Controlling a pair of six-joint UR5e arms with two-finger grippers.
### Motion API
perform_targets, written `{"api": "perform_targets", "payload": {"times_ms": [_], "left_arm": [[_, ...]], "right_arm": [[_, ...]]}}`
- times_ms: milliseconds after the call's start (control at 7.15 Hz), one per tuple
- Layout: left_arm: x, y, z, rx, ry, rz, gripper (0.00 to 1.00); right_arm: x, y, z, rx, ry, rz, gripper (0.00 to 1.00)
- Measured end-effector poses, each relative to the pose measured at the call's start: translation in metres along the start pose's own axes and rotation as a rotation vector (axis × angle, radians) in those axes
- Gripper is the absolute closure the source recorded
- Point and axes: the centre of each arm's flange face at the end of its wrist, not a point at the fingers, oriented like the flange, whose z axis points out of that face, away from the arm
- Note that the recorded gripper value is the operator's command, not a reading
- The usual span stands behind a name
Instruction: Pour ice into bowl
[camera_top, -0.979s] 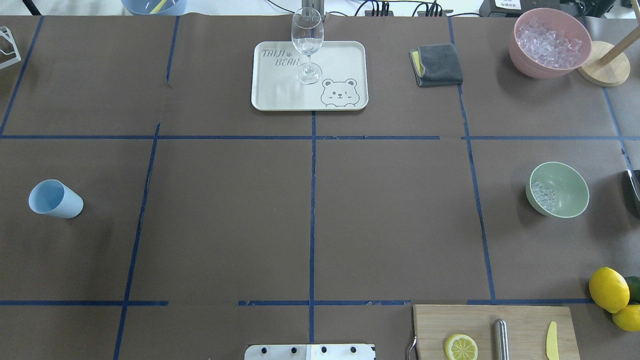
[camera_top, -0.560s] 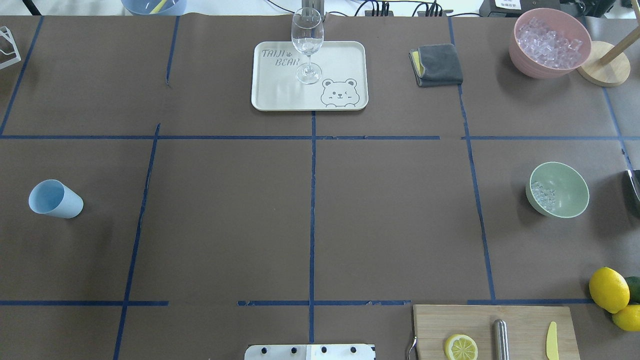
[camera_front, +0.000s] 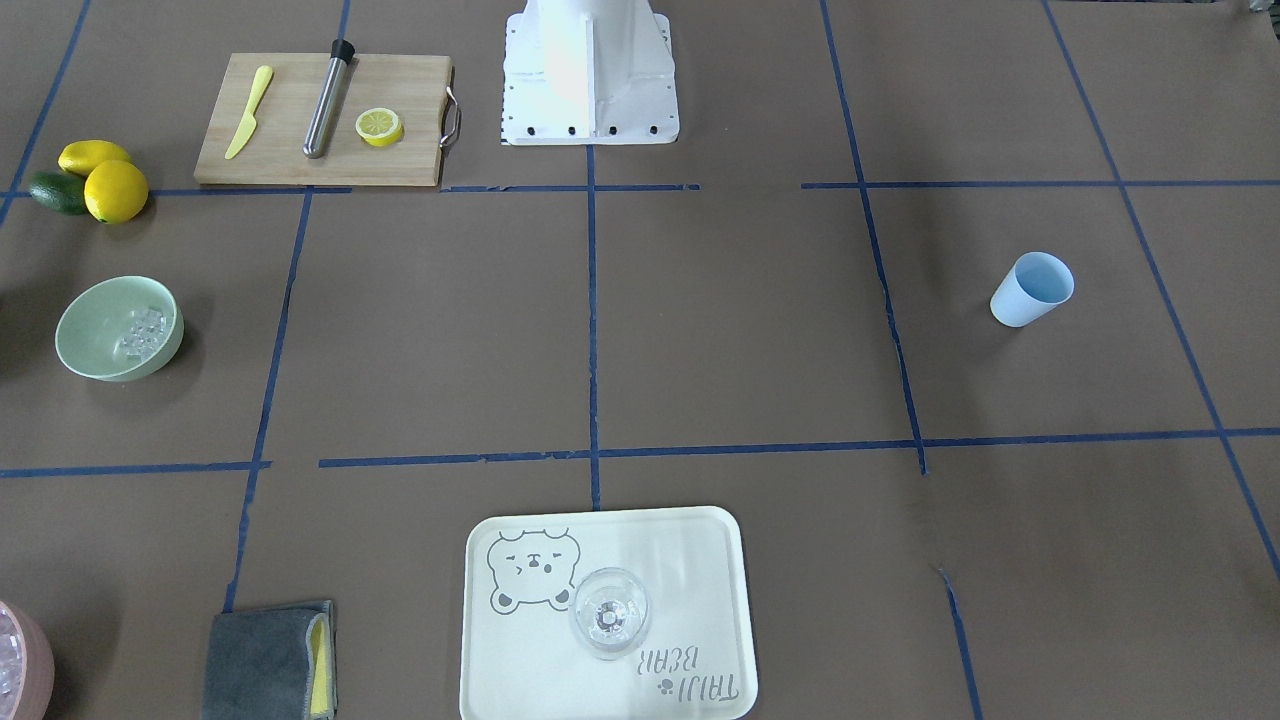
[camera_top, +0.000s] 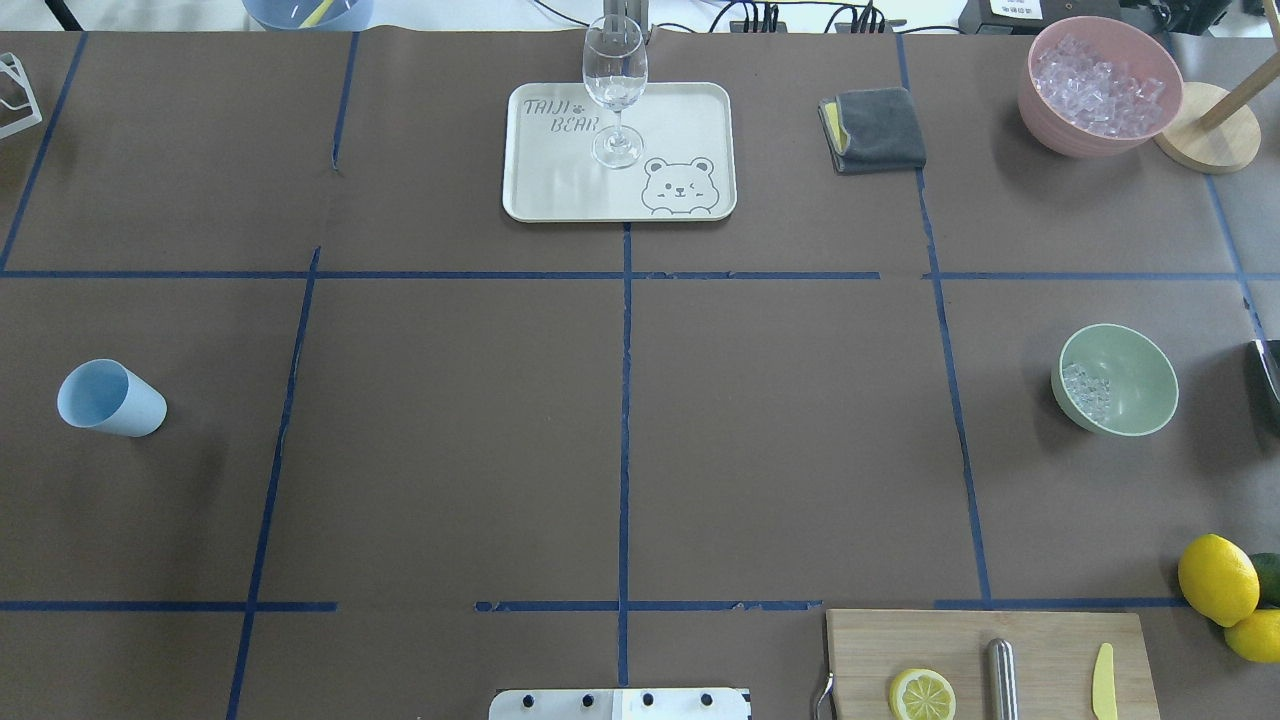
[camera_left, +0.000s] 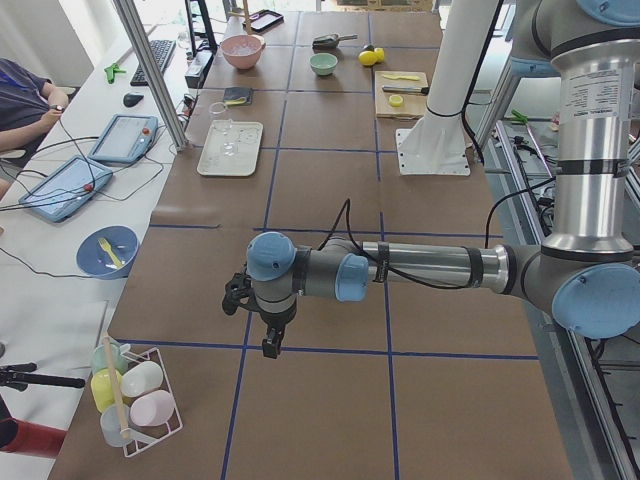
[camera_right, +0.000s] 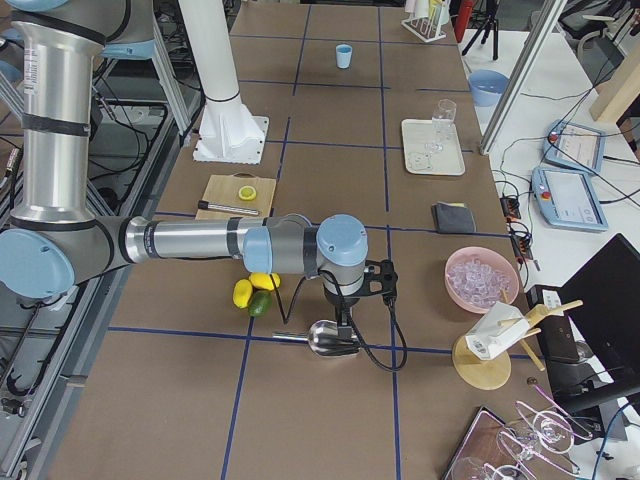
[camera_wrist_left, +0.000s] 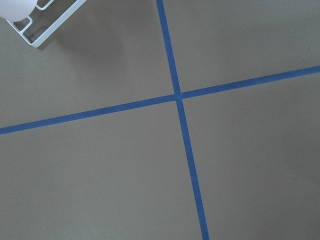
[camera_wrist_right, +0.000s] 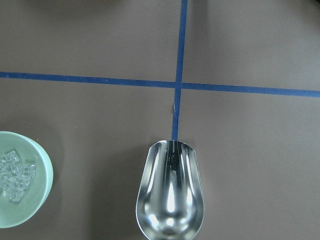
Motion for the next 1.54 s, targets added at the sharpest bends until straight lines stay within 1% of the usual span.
{"api": "perform_targets", "payload": {"times_ms": [420, 560, 840, 1119, 1539], "left_arm": [[-0.007, 0.0034, -0.0043, -0.018, 0.001, -0.045, 0.0], [-0.0085, 0.0049, -0.0054, -0.02, 0.001, -0.053, 0.0], [-0.0093, 0.0059, -0.0059, -0.02, 0.0, -0.056, 0.0], [-0.0092, 0.0051, -0.0066, -0.018, -0.002, -0.055, 0.0], [-0.0085, 0.0034, -0.0076, -0.016, -0.001, -0.053, 0.0]], "right_arm": [[-0.0013, 0.0027, 0.0026, -0.008, -0.041, 0.024, 0.0], [-0.0014, 0.0029, 0.0027, -0.007, -0.043, 0.043, 0.0], [-0.0001, 0.0034, 0.0029, -0.006, -0.03, 0.066, 0.0], [0.0025, 0.0033, 0.0029, -0.004, 0.001, 0.066, 0.0], [0.0025, 0.0019, 0.0023, -0.002, 0.011, 0.063, 0.0]]}}
